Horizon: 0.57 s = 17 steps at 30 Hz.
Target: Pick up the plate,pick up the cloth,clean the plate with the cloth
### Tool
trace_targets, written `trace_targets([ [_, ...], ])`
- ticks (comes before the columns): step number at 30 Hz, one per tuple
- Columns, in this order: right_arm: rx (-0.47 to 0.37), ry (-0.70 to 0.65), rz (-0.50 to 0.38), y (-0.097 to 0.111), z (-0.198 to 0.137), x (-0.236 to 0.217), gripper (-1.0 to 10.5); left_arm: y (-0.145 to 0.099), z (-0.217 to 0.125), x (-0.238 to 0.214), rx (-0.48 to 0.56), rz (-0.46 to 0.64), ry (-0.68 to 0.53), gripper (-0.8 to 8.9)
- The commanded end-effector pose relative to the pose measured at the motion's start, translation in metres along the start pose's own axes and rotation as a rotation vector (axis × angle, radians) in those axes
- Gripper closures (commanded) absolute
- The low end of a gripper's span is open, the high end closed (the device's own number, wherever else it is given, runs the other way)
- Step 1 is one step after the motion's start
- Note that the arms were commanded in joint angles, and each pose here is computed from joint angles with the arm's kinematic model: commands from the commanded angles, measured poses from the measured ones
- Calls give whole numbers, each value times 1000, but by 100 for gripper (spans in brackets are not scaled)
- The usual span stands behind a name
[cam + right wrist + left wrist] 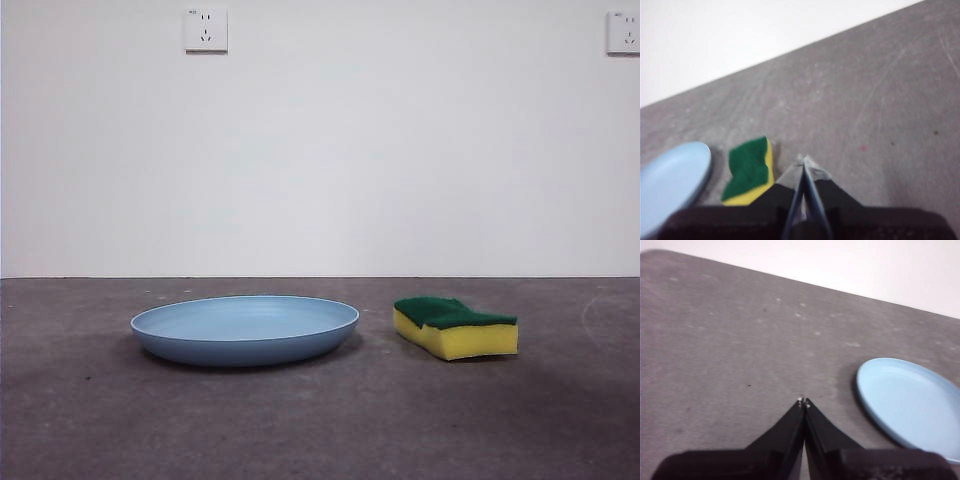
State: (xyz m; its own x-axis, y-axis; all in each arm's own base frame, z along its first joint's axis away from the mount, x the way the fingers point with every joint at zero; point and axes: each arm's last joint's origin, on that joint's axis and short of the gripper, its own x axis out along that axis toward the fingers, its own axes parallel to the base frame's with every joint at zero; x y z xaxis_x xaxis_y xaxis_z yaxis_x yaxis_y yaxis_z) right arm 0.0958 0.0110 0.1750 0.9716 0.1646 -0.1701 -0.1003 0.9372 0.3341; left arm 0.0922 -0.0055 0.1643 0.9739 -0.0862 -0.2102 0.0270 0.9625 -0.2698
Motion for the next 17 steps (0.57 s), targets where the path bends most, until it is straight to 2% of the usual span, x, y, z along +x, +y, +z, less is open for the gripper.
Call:
trace_targets([
  [1,22,0,-2,6,18,-2,957,-5,15,-5,-28,-17,17,820],
  [9,1,103,-14,25,71,4,957,-20,64,-7,-23,-59,91,820],
  [17,-95,303,147,43,112,29,946,-38,108,15,27,-243,256,819],
])
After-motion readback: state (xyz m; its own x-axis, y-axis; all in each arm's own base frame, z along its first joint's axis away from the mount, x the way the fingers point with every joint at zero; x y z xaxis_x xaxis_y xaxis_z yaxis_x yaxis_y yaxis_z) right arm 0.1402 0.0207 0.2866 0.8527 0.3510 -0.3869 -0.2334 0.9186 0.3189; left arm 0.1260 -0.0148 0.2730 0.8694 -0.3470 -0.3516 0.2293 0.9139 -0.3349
